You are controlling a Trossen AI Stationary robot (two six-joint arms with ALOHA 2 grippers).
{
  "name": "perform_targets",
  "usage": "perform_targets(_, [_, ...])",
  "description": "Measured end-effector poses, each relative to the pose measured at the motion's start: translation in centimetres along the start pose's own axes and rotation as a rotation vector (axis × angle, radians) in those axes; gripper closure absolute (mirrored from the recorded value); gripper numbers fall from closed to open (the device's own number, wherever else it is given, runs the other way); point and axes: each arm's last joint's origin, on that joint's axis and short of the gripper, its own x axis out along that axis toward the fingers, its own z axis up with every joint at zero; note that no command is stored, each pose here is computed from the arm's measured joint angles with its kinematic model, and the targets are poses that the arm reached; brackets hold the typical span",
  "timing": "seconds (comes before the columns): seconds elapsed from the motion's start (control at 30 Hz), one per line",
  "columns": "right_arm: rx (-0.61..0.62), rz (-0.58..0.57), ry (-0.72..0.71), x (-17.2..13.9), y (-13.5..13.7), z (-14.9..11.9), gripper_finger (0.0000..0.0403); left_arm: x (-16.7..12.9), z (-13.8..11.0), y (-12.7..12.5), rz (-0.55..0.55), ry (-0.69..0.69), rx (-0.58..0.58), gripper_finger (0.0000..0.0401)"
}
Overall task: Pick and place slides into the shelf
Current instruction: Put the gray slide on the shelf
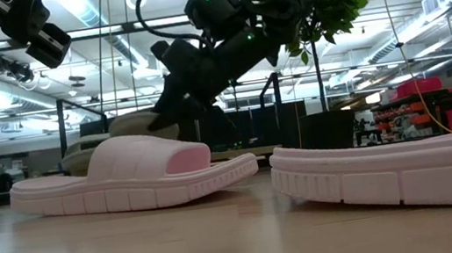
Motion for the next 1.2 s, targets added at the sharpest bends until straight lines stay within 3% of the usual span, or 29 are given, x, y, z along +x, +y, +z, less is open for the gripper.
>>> perform_targets(0.4, [-0.005, -0.021, 0.081, -0.1, -0.5, -2.0, 0.0378, 0.0, 0.0, 0.0, -0.001, 0.001, -0.001, 0.0201])
perform_targets(0.83, [0.006, 0.007, -0.012, -0.2, -0.7, -2.5, 0.0378, 0.0, 0.0, 0.0, -0.001, 0.000, 0.010, 0.0202])
perform_targets(1.2, [0.055, -0.004, 0.016, -0.4, -1.1, -4.0, 0.0378, 0.0, 0.0, 0.0, -0.001, 0.000, 0.010, 0.0198])
